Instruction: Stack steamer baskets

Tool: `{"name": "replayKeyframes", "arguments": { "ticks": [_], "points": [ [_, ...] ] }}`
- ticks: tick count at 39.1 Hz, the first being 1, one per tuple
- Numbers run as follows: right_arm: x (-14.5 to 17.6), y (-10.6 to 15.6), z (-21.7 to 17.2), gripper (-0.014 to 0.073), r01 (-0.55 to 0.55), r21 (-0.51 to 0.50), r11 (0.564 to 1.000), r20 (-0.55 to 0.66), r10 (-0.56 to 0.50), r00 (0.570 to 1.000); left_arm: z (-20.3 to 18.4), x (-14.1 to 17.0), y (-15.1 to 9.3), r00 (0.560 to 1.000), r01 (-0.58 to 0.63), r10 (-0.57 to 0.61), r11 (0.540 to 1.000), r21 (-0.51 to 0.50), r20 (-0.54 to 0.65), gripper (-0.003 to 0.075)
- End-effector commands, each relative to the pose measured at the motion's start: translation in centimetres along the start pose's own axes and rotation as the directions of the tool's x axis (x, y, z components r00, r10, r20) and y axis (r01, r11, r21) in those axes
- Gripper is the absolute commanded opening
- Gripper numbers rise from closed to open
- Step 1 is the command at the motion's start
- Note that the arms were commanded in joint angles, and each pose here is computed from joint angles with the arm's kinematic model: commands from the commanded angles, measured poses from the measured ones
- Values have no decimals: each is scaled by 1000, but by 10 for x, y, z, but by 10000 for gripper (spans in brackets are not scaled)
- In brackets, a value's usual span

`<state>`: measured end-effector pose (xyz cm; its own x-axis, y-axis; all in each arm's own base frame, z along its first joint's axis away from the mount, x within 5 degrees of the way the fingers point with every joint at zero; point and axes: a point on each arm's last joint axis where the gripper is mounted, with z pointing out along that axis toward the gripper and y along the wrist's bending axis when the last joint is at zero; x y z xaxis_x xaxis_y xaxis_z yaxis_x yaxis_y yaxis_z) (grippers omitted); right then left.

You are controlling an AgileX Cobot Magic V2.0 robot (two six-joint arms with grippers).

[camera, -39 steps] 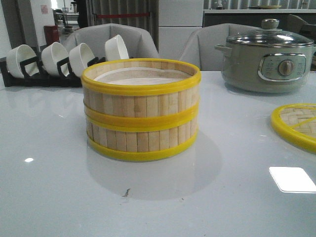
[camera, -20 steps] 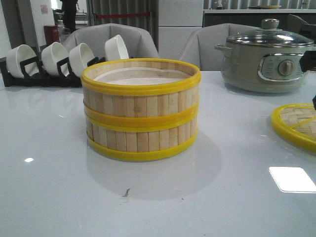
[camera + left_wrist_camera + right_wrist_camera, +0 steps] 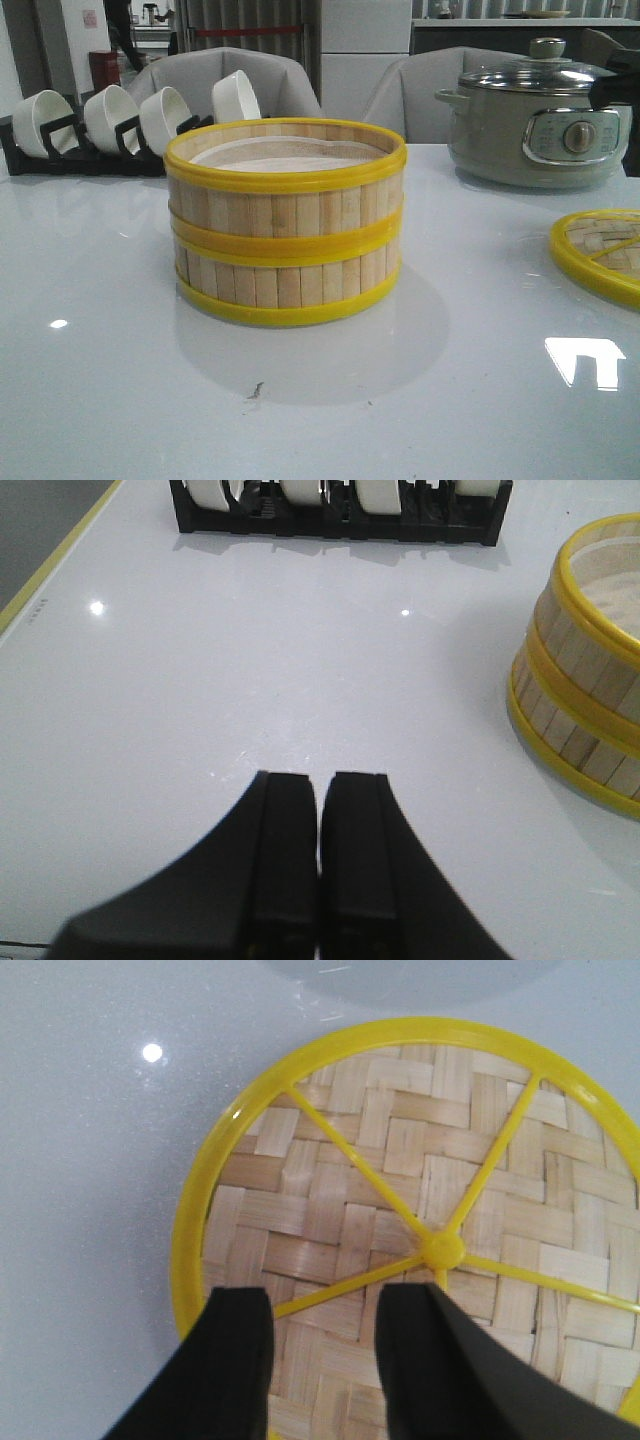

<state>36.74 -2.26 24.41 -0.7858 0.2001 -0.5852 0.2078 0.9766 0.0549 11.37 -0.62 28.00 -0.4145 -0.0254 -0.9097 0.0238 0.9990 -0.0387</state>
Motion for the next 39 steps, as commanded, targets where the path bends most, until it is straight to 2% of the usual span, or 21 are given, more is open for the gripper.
{"name": "replayKeyframes", "arguments": {
  "ticks": [1,11,39],
  "points": [
    [-20,-8,-18,384,15,17,1000,91,-17,996,-4,-17,-3,993,10,-13,1000,27,114,91],
    [-19,-24,-11,382,-19,47,999,65,16,998,-4,-17,-3,994,10,-13,1000,27,113,91],
    [-17,-34,19,382,-36,57,998,59,32,998,-4,-17,-3,994,10,-13,1000,27,113,91]
  ]
}}
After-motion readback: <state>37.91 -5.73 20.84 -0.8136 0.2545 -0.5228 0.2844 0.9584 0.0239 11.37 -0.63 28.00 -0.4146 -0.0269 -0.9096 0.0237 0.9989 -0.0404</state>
